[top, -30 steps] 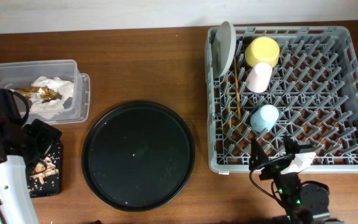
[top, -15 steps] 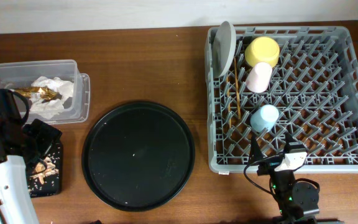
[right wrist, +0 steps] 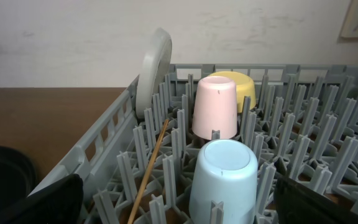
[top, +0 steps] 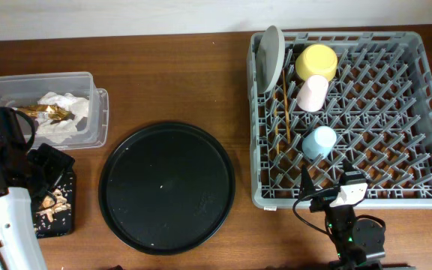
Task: Sort waste into correct bins and load items into the dishwasher rack
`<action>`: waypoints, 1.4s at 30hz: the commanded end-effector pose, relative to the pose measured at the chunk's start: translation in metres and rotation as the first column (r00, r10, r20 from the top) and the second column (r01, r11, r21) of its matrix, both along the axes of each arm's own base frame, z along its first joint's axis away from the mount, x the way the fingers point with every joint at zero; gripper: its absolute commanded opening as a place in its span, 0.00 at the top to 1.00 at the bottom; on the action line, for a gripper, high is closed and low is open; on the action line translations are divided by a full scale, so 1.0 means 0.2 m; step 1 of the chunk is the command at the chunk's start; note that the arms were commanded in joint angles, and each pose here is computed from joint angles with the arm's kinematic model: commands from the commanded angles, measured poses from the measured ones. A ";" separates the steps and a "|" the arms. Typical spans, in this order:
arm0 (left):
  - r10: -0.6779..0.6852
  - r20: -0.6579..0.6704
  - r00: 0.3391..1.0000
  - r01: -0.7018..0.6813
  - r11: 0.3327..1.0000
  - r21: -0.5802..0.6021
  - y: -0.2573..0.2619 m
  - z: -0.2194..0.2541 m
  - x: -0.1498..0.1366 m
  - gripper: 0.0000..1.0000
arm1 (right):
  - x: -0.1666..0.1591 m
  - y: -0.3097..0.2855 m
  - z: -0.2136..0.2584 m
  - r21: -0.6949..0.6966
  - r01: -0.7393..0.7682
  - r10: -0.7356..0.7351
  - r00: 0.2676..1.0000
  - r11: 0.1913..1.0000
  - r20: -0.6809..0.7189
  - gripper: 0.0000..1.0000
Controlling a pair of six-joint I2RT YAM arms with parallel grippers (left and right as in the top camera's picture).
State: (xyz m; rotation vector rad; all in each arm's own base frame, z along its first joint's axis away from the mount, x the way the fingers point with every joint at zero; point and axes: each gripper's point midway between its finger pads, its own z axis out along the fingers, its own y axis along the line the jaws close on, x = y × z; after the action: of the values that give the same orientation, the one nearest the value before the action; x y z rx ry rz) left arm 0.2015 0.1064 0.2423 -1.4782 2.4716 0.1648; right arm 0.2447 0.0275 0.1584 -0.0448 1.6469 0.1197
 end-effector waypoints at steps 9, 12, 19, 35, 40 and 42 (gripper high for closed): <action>-0.028 -0.080 0.996 0.026 0.999 -0.027 -0.07 -0.10 -0.09 0.01 | 0.00 0.00 -0.01 0.000 -0.006 0.006 1.000 1.000 -0.002 0.02; -0.284 0.104 0.953 0.282 0.959 0.037 -0.20 -0.30 0.08 0.01 | 0.00 0.00 -0.01 0.000 -0.006 0.006 1.000 1.000 -0.002 0.01; -0.475 0.451 0.756 0.415 0.880 0.232 -0.39 -0.73 0.11 0.01 | 0.00 0.00 -0.01 0.000 -0.006 0.006 1.000 1.000 -0.002 0.02; -0.826 0.530 0.192 0.298 0.563 0.771 -0.55 -0.43 0.22 0.01 | 0.00 0.00 -0.01 0.000 -0.006 0.006 1.000 1.000 -0.002 0.02; -0.890 0.418 0.181 0.303 0.455 0.837 -0.55 -0.43 0.22 0.01 | 0.00 0.00 -0.01 0.000 -0.006 0.006 1.000 1.000 -0.002 0.02; -0.891 0.414 0.186 0.301 0.452 0.839 -0.55 -0.43 0.22 0.01 | 0.00 0.00 -0.01 0.000 -0.006 0.006 1.000 1.000 -0.002 0.02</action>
State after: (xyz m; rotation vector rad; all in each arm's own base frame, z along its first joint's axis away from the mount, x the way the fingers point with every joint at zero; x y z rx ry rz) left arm 0.2459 -0.0025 0.1575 -0.0199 1.6534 -0.0305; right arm 0.2444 0.0288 0.1590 -0.0508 1.6441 0.1252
